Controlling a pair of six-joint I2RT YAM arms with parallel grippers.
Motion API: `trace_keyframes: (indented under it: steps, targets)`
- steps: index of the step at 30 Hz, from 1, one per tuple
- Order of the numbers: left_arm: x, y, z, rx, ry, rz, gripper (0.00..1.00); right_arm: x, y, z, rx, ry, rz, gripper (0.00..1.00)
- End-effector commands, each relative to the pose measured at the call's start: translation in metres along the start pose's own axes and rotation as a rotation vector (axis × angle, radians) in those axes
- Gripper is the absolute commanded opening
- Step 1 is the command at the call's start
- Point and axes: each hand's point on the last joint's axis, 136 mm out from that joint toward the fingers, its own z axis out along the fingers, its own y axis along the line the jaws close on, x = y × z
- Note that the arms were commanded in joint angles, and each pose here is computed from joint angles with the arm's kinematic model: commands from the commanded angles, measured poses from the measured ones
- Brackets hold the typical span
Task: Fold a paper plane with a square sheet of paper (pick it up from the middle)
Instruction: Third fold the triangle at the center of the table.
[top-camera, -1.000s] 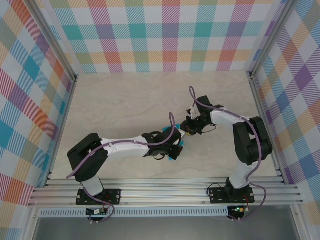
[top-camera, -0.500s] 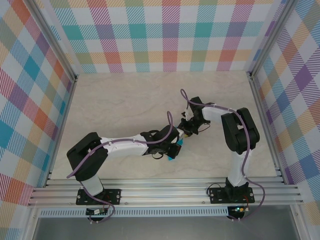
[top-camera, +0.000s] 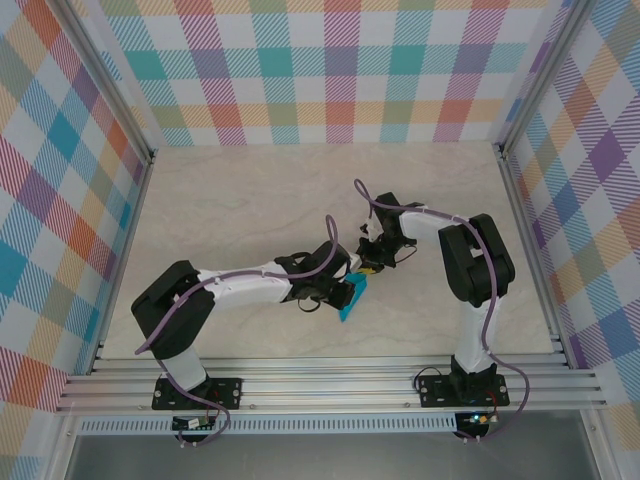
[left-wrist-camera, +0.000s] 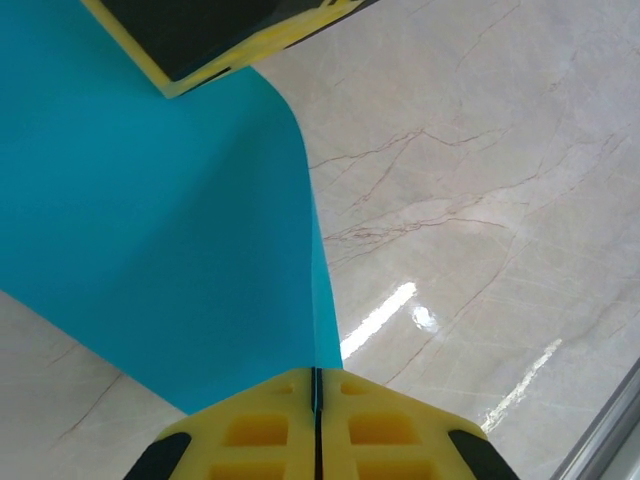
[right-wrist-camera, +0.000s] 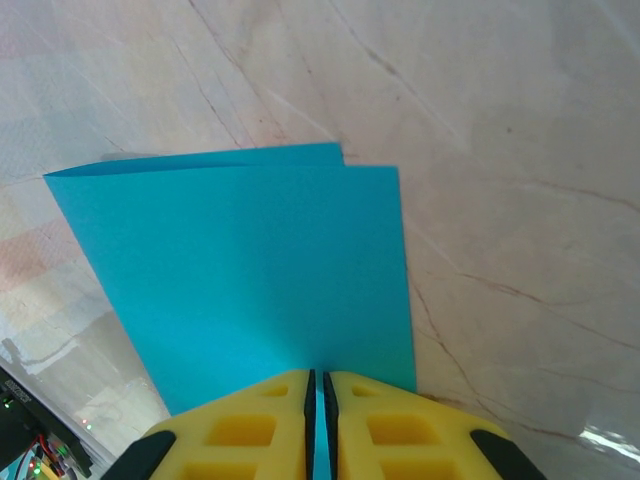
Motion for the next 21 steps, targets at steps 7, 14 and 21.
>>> trace_keyframes:
  steps: [7, 14, 21]
  targets:
    - [0.011, 0.017, 0.013, -0.021, 0.061, 0.007, 0.08, 0.008, -0.004, 0.005, 0.038, 0.035, 0.000, 0.16]
    - [0.013, 0.024, 0.018, -0.030, 0.071, 0.008, 0.08, 0.008, 0.001, 0.003, 0.025, 0.032, 0.002, 0.16]
    - [0.016, 0.031, 0.022, -0.038, 0.078, 0.009, 0.09, 0.009, 0.001, 0.005, 0.024, 0.036, 0.006, 0.17]
